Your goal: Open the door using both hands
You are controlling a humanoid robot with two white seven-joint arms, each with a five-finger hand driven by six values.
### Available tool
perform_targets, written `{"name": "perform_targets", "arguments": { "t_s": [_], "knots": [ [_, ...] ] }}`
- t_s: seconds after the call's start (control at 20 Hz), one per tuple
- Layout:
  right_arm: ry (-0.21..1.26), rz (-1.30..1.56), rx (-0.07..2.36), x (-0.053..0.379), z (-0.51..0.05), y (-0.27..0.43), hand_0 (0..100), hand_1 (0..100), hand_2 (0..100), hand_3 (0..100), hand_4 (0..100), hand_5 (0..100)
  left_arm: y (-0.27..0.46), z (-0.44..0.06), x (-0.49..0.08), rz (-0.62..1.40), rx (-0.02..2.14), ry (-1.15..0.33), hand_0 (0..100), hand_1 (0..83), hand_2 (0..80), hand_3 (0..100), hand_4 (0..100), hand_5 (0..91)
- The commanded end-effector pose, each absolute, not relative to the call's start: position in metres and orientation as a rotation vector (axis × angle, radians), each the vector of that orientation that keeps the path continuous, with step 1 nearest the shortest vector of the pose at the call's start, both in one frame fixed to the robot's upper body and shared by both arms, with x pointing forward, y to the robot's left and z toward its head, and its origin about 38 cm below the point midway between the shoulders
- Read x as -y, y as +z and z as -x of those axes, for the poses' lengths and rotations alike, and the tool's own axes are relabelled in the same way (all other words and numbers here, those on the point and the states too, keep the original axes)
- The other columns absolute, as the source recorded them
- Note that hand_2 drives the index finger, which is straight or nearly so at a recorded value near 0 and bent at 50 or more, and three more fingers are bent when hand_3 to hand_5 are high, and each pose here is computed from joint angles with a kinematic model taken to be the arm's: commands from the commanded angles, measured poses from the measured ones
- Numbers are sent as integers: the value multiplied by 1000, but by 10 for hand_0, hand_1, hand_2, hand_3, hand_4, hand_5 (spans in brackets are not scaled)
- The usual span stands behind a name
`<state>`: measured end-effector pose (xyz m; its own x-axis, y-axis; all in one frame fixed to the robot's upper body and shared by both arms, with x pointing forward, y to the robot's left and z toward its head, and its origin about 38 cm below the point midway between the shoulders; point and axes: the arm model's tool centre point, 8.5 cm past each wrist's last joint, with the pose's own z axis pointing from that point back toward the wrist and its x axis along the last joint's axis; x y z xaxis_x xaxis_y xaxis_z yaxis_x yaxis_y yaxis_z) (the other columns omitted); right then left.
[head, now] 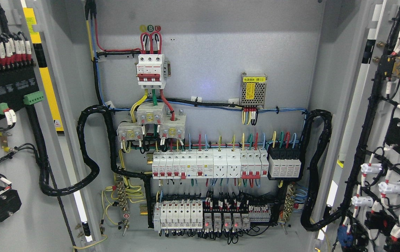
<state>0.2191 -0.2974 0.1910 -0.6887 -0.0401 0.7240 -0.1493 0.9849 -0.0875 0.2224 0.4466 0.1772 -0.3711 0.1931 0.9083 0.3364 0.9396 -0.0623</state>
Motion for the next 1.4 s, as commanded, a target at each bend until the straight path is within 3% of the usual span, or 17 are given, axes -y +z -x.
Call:
{"name": "perform_targets", "arguments": {
  "t_s": [0.0, 0.15, 1.35],
  "knots": [
    [167, -72, 2338, 313, -216, 195, 0, 500, 40, 0, 0, 0, 183, -232, -500, 327, 1925, -145, 120, 556, 0, 0, 0, 0],
    [103, -111, 2345, 316, -215, 195, 0, 500, 40, 0, 0, 0, 182, -232, -502, 327, 1918, -145, 120, 556, 0, 0, 0, 0],
    [43, -95, 2339, 331, -207, 191, 0, 500, 40, 0, 0, 0, 187, -252, -541, 278, 1916, -97, 120, 556, 0, 0, 0, 0]
  ]
}}
